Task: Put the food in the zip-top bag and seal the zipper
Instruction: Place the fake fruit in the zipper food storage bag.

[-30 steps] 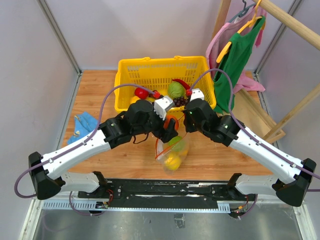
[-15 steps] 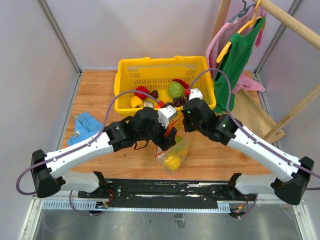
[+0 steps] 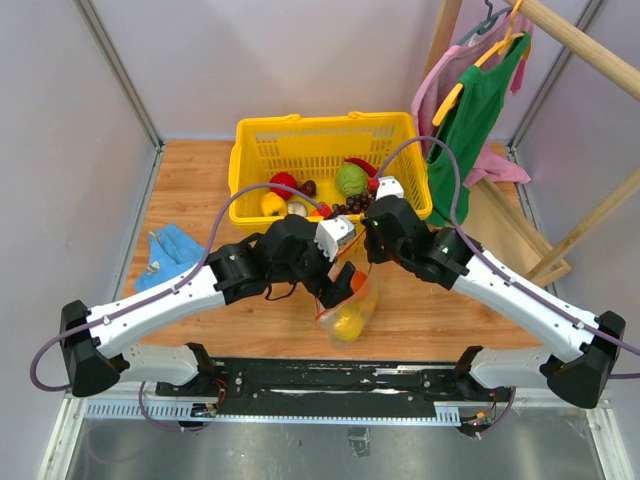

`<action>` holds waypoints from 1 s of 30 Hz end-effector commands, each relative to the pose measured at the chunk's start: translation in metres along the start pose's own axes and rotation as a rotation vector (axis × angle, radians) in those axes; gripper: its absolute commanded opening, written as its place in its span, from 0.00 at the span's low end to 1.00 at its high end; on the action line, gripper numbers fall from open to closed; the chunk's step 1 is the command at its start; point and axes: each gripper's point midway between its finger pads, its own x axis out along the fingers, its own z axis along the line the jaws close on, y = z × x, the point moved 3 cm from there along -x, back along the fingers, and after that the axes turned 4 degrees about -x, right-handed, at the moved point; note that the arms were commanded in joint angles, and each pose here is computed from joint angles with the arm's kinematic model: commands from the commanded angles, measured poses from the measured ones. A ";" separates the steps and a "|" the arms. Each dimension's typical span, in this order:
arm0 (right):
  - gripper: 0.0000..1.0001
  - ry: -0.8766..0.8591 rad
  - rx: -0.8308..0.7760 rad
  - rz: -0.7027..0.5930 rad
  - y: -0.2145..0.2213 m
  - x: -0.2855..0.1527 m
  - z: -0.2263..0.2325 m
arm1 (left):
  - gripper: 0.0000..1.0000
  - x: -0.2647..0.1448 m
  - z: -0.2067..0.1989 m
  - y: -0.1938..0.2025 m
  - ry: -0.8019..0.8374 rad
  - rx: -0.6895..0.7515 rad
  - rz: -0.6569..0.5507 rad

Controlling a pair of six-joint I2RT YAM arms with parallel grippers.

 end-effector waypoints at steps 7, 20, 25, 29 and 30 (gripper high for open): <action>0.04 0.027 0.034 -0.044 -0.018 -0.001 -0.003 | 0.96 -0.014 -0.014 -0.006 0.078 0.038 -0.035; 0.04 0.021 0.036 -0.103 -0.026 -0.011 -0.007 | 0.98 -0.056 0.017 -0.047 -0.207 -0.067 -0.193; 0.04 0.032 0.046 -0.135 -0.030 -0.019 -0.012 | 0.98 -0.063 0.025 -0.057 -0.286 -0.100 -0.197; 0.04 0.044 0.049 -0.162 -0.033 -0.026 -0.017 | 0.98 -0.067 0.033 -0.064 -0.353 -0.123 -0.209; 0.04 0.052 0.047 -0.163 -0.033 -0.027 -0.019 | 0.98 -0.069 0.034 -0.067 -0.366 -0.128 -0.215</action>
